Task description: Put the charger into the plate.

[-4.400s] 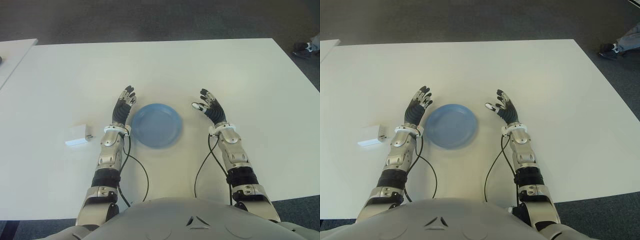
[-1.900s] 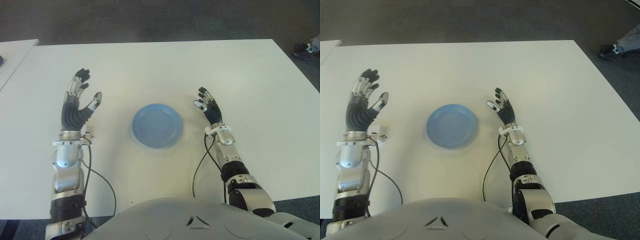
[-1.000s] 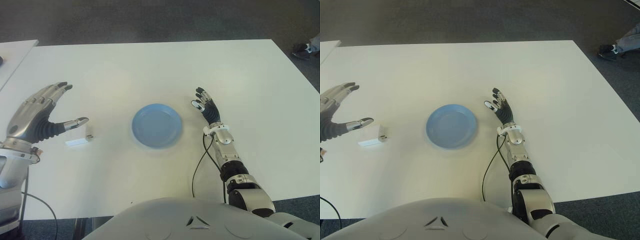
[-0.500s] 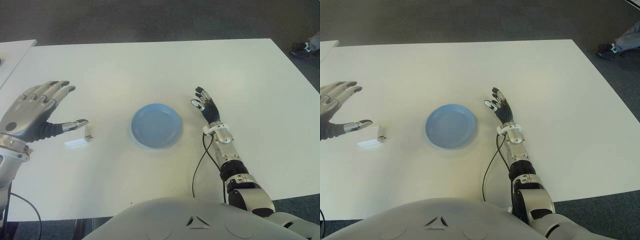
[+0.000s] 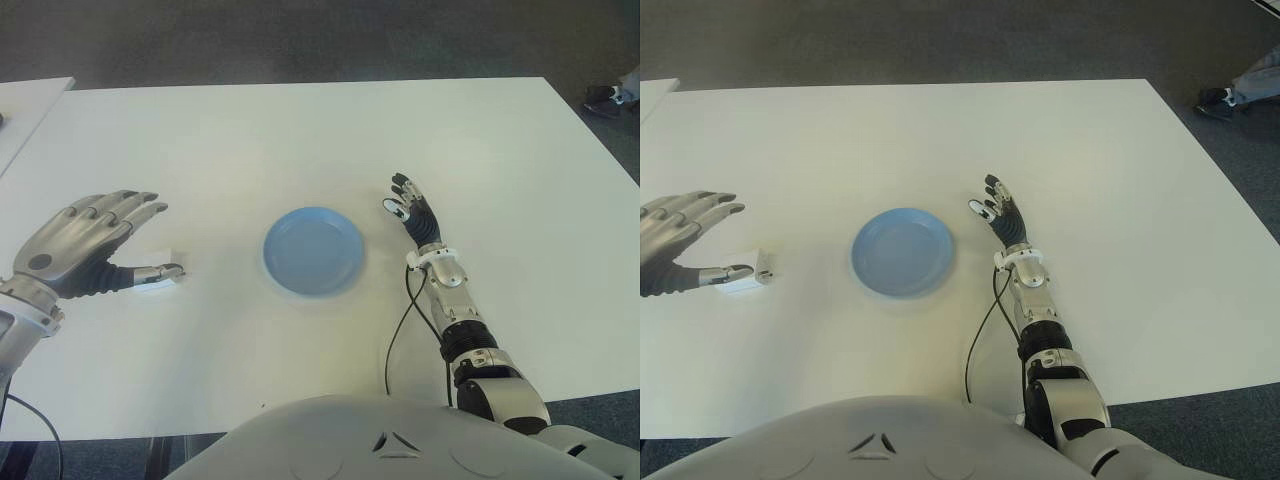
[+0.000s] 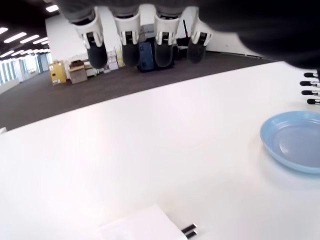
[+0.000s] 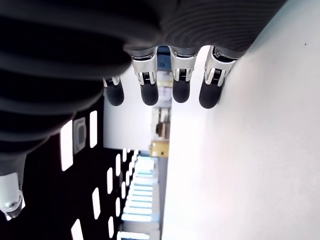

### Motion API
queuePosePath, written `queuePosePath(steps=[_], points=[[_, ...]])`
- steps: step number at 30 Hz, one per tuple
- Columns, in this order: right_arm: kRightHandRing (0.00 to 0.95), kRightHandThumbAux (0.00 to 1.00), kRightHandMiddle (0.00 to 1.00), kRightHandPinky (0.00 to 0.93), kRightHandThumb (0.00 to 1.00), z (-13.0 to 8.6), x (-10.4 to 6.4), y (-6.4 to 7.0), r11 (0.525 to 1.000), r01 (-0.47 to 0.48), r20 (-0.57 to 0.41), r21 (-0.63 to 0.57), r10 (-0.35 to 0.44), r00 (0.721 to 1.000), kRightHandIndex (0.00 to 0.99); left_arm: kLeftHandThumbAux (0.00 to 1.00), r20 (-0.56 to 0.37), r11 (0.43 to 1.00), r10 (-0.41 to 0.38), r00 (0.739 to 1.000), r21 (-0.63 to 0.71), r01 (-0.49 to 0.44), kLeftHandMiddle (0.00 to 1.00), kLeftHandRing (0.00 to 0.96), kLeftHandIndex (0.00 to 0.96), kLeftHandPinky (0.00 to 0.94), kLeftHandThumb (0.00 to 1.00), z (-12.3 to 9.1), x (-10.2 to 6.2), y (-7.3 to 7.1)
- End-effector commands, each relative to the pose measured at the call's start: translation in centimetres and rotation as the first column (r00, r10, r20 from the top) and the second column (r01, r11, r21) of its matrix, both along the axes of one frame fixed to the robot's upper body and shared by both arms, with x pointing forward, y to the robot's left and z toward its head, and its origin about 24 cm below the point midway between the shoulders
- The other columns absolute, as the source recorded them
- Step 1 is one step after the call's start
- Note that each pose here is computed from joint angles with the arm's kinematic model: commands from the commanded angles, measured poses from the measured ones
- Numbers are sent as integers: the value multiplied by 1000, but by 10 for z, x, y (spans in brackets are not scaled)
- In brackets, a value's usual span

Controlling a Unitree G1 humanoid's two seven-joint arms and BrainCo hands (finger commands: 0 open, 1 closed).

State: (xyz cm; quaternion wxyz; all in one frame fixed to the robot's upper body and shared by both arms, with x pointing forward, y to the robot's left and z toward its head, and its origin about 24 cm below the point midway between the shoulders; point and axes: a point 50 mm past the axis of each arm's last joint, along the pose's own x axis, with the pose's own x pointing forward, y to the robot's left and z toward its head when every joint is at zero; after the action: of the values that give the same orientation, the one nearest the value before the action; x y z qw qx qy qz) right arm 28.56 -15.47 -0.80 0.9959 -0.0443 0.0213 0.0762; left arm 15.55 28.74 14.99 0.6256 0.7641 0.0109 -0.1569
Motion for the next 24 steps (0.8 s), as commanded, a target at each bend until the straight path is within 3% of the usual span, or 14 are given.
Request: queuePosePath(steps=[1, 11, 24], points=[[0, 518, 0, 26, 35, -19, -12, -1, 1000, 9, -110, -8, -10, 994, 0, 74, -90, 1000, -5, 996, -23, 3, 0, 0, 0, 0, 339, -15, 1, -4], [0, 515, 0, 31, 28, -18, -11, -1, 1000, 14, -95, -11, -15, 995, 0, 75, -154, 998, -41, 987, -59, 32, 0, 0, 0, 0, 336, -43, 8, -7], [4, 528, 2, 37, 39, -16, -12, -2, 1000, 22, -82, -9, -22, 996, 0, 95, -191, 993, -94, 977, -82, 80, 0, 0, 0, 0, 366, -58, 9, -6]])
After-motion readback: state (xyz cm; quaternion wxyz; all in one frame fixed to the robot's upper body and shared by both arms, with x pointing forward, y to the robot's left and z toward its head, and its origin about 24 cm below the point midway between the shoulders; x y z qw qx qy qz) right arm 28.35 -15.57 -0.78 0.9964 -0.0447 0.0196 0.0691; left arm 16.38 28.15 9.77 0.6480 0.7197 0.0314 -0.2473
